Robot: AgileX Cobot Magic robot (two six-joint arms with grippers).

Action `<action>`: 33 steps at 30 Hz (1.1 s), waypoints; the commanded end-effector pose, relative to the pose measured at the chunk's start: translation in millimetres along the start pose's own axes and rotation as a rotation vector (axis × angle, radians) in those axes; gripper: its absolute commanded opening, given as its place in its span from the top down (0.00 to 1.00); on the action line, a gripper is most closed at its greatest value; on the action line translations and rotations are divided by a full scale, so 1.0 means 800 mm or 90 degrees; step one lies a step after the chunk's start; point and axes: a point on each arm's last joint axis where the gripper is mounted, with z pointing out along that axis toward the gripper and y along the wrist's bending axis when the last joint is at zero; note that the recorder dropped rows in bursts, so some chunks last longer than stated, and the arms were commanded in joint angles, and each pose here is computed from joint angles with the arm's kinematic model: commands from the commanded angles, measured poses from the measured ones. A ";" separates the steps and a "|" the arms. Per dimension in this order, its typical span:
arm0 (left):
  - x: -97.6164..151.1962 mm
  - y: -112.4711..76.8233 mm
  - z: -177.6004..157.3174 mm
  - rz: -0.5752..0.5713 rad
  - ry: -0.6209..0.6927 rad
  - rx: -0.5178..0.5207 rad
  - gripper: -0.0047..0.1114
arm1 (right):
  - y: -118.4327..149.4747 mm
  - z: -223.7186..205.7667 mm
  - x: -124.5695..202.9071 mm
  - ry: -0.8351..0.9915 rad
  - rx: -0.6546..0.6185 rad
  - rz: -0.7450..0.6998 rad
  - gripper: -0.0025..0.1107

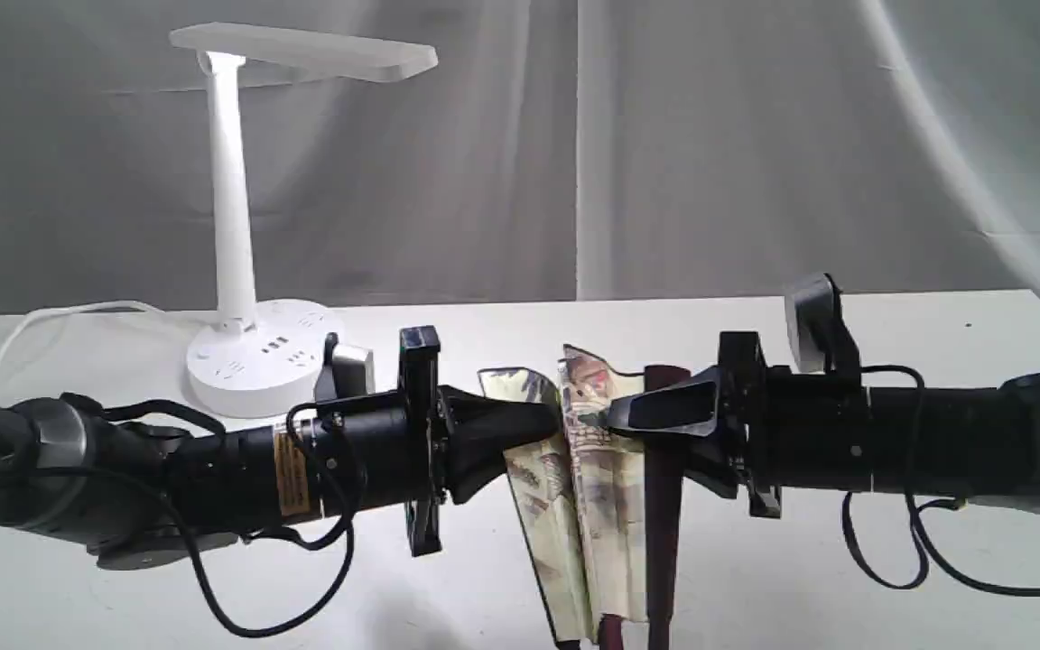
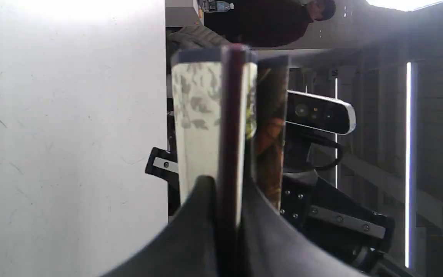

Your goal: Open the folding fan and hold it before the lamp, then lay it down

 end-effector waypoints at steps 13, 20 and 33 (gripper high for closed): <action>0.003 -0.009 0.001 -0.001 0.004 0.016 0.96 | 0.003 -0.001 0.001 0.002 -0.006 -0.013 0.79; 0.003 -0.009 0.001 -0.001 0.004 0.016 0.96 | 0.003 -0.001 0.001 0.002 -0.006 -0.024 0.87; 0.003 -0.009 0.001 -0.001 0.004 0.016 0.96 | 0.003 -0.001 0.001 0.002 -0.006 -0.034 0.98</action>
